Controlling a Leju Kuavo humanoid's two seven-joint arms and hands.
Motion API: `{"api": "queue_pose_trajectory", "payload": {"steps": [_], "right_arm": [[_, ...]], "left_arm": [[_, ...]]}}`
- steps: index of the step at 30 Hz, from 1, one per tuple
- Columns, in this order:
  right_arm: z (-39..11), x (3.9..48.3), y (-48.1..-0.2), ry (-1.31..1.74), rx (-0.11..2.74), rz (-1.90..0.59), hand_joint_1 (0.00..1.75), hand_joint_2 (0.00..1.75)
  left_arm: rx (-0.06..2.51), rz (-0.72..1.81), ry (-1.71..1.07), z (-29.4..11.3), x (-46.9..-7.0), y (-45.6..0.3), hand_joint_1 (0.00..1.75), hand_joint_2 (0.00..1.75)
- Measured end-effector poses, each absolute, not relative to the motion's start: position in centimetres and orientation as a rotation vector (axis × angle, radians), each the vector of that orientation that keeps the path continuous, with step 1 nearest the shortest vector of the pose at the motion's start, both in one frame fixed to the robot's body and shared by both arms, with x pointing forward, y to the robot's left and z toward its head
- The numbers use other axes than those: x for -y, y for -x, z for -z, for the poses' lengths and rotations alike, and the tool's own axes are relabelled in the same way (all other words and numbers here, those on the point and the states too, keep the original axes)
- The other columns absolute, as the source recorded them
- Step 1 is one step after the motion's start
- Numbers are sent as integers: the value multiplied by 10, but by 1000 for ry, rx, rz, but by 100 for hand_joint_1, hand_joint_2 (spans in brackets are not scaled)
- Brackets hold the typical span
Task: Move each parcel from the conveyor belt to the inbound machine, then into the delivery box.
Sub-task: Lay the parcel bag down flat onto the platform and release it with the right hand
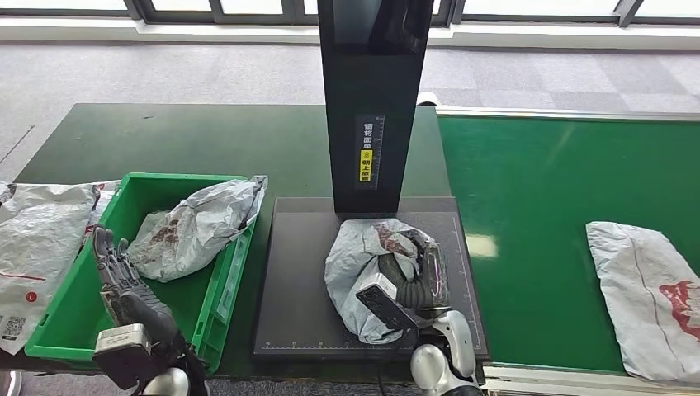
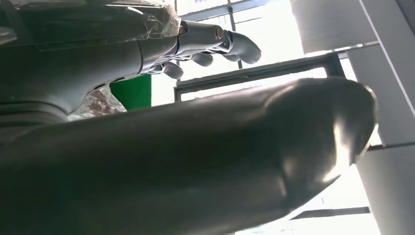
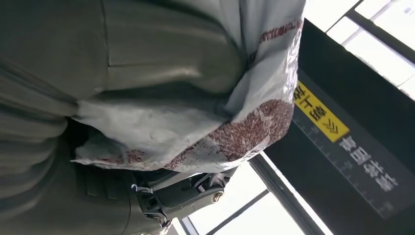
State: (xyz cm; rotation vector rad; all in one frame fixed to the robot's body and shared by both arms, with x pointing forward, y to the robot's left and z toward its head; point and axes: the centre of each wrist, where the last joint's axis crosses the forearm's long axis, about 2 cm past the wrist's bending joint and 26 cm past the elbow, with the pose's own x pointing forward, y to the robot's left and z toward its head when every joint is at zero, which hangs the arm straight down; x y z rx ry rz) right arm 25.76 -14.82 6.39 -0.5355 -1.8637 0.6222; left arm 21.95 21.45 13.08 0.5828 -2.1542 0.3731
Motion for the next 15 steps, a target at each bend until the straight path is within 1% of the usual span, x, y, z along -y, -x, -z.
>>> {"api": "queue_pose_trajectory", "payload": {"steps": [11, 15], "right_arm": [[-53, 154, -257, 492, 1822, -631, 0, 175], [-50, 154, -252, 423, 1822, -623, 0, 175]], "left_arm": [[2146, -316, -531, -132, -207, -221, 0, 0], [2137, -295, -466, -131, -205, -222, 0, 0]]}}
